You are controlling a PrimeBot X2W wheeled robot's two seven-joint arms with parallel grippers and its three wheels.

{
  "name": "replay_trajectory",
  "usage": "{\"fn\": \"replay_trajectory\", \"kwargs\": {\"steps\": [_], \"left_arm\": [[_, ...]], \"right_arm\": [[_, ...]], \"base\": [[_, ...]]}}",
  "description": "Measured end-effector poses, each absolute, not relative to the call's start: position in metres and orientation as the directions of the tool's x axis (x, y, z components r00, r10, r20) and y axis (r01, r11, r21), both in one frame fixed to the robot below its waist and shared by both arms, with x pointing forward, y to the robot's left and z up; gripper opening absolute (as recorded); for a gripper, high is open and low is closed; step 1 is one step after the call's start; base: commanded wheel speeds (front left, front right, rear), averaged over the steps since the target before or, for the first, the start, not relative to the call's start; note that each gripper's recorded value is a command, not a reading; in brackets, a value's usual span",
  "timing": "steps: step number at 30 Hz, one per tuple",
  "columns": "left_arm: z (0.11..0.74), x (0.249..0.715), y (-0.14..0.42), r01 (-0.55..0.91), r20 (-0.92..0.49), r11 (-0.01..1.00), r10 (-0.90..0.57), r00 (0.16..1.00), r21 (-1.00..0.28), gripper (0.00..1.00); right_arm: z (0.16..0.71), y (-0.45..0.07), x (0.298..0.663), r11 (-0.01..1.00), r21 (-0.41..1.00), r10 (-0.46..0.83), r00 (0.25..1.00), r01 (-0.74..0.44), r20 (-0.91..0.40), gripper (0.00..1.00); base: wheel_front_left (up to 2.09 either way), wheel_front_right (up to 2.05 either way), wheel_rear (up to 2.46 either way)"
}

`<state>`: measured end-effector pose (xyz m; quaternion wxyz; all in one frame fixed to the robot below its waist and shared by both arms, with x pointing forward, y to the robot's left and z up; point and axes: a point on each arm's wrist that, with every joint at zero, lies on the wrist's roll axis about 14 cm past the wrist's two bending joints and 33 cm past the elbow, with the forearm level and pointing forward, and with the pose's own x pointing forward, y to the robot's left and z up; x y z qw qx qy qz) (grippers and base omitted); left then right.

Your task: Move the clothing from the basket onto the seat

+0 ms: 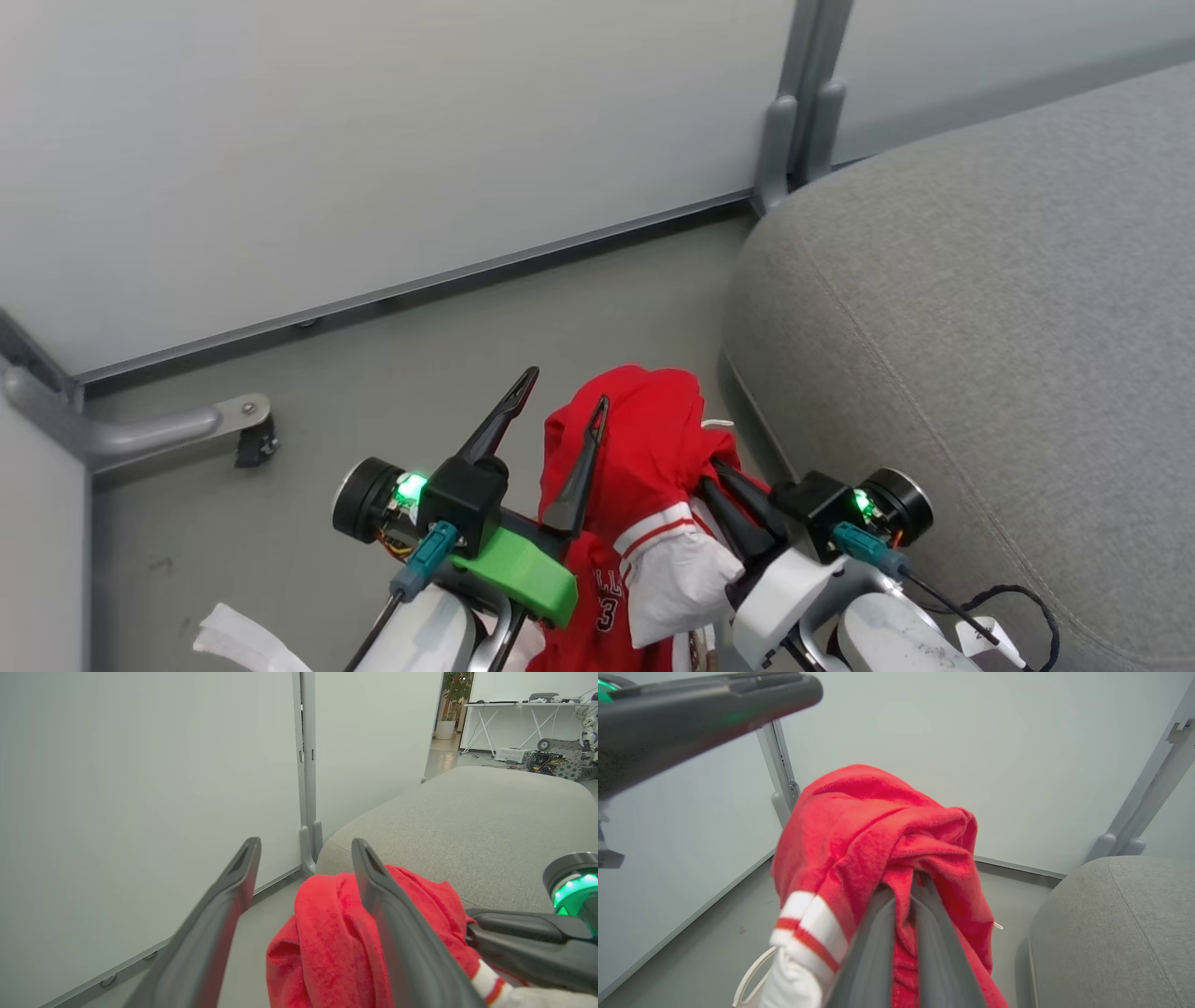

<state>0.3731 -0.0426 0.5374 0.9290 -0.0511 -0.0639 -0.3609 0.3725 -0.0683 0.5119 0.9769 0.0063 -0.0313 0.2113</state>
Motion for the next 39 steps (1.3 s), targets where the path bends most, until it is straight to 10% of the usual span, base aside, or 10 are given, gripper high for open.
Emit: {"fn": "replay_trajectory", "kwargs": {"steps": [18,39], "left_arm": [[0.517,0.351,-0.137,0.860,0.125,0.504,-0.851,0.511,-0.085,1.00],[0.439,0.415,-0.105,0.846,0.026,0.515,-0.852,0.523,-0.141,1.00]], "right_arm": [[0.530,-0.240,0.337,0.993,-0.069,-0.083,0.991,0.091,0.104,0.00],[0.629,-0.379,0.482,0.876,-0.351,-0.252,0.934,0.331,0.252,0.00]], "base": [[0.00,0.00,0.00],[0.00,0.00,0.00]]}}
